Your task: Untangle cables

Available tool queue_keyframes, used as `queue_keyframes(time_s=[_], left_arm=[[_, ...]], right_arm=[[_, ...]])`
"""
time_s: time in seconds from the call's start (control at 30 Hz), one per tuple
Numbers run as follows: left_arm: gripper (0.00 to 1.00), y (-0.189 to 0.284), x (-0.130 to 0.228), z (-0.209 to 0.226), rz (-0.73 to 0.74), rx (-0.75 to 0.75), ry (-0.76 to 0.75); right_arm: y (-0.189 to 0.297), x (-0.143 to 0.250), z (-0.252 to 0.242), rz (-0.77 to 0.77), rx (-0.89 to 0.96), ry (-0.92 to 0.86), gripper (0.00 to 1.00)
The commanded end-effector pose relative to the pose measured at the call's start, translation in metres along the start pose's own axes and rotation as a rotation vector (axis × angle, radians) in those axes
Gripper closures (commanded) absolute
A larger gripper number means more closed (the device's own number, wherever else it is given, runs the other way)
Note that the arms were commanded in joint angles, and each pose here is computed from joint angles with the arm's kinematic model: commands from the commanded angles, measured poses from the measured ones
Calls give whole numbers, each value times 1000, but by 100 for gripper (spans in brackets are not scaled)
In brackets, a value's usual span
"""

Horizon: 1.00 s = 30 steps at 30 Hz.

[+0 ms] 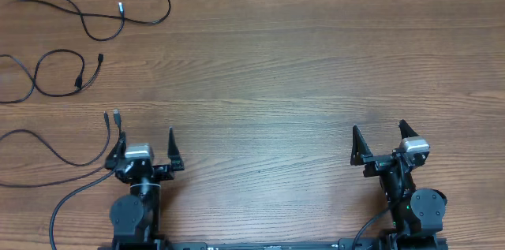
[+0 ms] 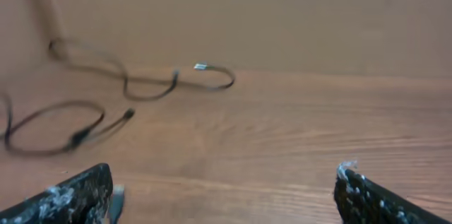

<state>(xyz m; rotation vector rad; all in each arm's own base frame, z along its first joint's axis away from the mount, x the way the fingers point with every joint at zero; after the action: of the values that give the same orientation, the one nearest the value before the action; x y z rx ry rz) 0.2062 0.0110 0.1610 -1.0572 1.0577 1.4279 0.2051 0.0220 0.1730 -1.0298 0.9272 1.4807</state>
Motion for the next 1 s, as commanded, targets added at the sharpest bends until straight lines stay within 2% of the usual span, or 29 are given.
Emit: queue_keyframes(time_s=[0.0, 0.17, 0.33, 0.97], left_arm=[[0, 1, 1, 11, 2, -84, 101], [1, 1, 1, 10, 3, -77, 95], [0, 1, 1, 6, 3, -43, -6], [1, 0, 1, 6, 4, -46, -61]], right_arm=[[0, 2, -1, -6, 4, 7, 0], [0, 2, -1, -6, 4, 7, 0], [0, 2, -1, -6, 4, 7, 0], [0, 2, -1, -6, 4, 7, 0]])
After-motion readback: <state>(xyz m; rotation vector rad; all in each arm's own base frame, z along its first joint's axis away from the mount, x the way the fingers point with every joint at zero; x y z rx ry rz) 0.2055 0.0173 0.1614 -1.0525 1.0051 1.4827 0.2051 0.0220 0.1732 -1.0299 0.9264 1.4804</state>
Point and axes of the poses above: each gripper's point midway between its finger pads, its own y axis back along the fingers, its own z axis along the line the jaws close on, x = y × z, the point moved 4 cm from there along y, back along the fingers, and after that the axes turned 15 degrees about -y, right-handed, at the moved point
